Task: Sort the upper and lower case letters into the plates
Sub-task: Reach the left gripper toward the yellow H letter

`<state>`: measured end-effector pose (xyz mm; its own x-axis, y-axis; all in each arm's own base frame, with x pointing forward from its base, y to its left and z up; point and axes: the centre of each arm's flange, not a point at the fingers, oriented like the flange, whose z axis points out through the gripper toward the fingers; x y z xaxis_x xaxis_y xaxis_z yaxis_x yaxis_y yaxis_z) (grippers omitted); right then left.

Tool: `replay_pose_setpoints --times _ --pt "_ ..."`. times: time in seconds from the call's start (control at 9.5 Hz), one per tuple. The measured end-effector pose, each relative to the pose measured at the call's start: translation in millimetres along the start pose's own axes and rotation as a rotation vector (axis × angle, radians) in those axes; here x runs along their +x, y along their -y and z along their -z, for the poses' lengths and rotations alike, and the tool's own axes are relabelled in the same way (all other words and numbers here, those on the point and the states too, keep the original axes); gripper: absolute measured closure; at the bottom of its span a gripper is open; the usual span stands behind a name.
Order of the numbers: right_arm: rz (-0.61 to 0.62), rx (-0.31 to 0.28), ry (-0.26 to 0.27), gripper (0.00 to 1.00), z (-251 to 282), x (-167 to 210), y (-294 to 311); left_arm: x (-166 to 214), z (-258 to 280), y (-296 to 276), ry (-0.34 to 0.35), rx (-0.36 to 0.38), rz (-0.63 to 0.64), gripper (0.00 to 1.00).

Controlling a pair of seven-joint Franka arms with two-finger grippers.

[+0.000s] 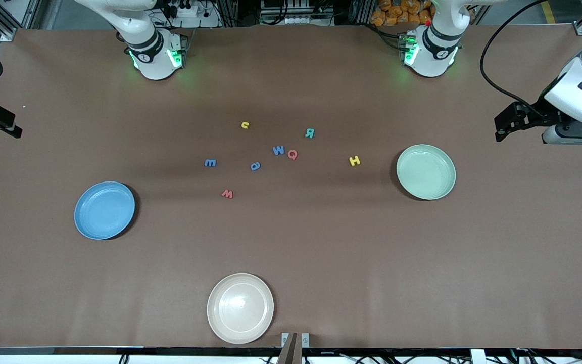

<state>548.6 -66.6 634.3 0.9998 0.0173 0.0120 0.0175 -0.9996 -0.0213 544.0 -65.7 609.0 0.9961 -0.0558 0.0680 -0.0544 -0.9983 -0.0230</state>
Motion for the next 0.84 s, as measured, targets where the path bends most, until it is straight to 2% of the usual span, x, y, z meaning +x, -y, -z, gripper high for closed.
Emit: replay_pose_setpoints --times 0.53,0.74,0.84 --pt "0.0 0.0 0.001 0.0 -0.4 0.2 -0.1 1.0 -7.0 -4.8 0.023 -0.003 -0.008 0.0" --pt "0.0 0.001 0.009 0.0 -4.0 1.7 -0.2 4.9 -31.7 -41.0 0.072 -0.005 -0.022 0.0" --pt "0.0 0.003 0.021 0.0 -7.6 2.5 -0.4 6.3 -49.1 -71.0 0.103 -0.002 0.011 0.0"
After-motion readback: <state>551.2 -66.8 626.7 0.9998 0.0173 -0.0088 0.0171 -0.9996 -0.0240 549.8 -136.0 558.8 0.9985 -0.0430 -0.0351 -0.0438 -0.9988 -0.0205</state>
